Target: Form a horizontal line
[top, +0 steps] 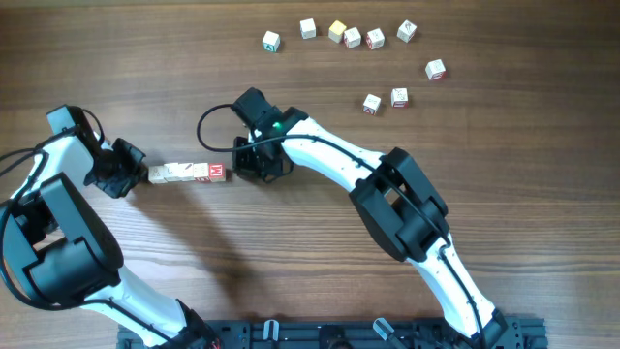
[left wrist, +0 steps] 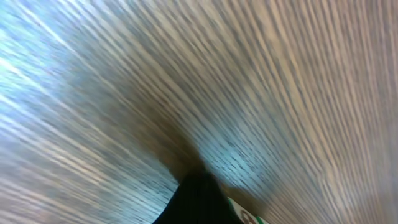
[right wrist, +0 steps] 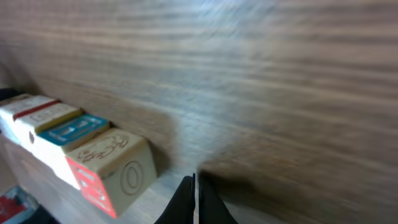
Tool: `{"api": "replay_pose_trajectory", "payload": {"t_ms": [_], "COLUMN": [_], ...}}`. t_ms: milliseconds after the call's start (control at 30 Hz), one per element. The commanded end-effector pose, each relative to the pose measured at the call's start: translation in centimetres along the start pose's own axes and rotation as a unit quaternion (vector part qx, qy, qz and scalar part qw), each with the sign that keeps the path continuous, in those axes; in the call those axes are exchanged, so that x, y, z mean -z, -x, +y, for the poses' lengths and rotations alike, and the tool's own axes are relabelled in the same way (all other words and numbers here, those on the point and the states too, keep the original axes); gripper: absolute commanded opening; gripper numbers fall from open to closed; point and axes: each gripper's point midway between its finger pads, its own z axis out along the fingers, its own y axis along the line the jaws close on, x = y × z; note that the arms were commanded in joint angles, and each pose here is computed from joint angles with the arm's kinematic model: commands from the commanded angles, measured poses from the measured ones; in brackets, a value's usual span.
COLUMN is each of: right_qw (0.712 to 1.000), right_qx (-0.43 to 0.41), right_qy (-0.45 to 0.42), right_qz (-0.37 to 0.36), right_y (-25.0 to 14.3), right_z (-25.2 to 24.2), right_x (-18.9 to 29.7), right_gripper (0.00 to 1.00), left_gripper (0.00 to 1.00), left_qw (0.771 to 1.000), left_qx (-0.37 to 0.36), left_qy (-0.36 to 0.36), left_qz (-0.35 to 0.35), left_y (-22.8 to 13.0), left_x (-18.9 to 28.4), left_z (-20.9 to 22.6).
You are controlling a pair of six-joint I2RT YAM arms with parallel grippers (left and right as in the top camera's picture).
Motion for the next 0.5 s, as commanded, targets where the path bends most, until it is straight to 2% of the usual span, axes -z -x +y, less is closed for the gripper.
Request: {"api": "replay_pose_trajectory", "payload": {"t_ms": [0,167,300,367,467], "right_qw": [0.998,0.992,0.988,0.988,0.987], "right_qx": [0.003,-0.015,-0.017,-0.024,-0.041], "right_qy": [-0.066,-0.125,-0.157,-0.156,-0.156], "right_qz": [-0.014,-0.003,-0.001,-0.006,-0.018], "right_y": [1.5,2.6,4.4,5.3,6.6], "right_z": [-4.7,-9.7,-13.8,-14.9,-16.4], "right_x": [-0.2,1.8,4.1,4.8,5.8], "right_gripper": [0.06,0.04,0.04,0.05,0.05], "left_gripper": [0.04,0.04,0.04,0.04,0.04], "left_qw": [0.993,0.991,0.991,0.992,0.998], "left_qx": [0.015,0.036,0.039,0.029,-0.026], "left_qy": [0.114,0.128,0.126,0.119,0.054], "left_qz": [-0.005,-0.007,-0.011,-0.017,-0.011], "left_y": [0.4,2.2,2.6,1.9,-1.1], "left_x": [-0.9,2.6,8.4,11.1,14.1], "left_z": [5.2,5.7,4.5,3.3,-0.5]}}
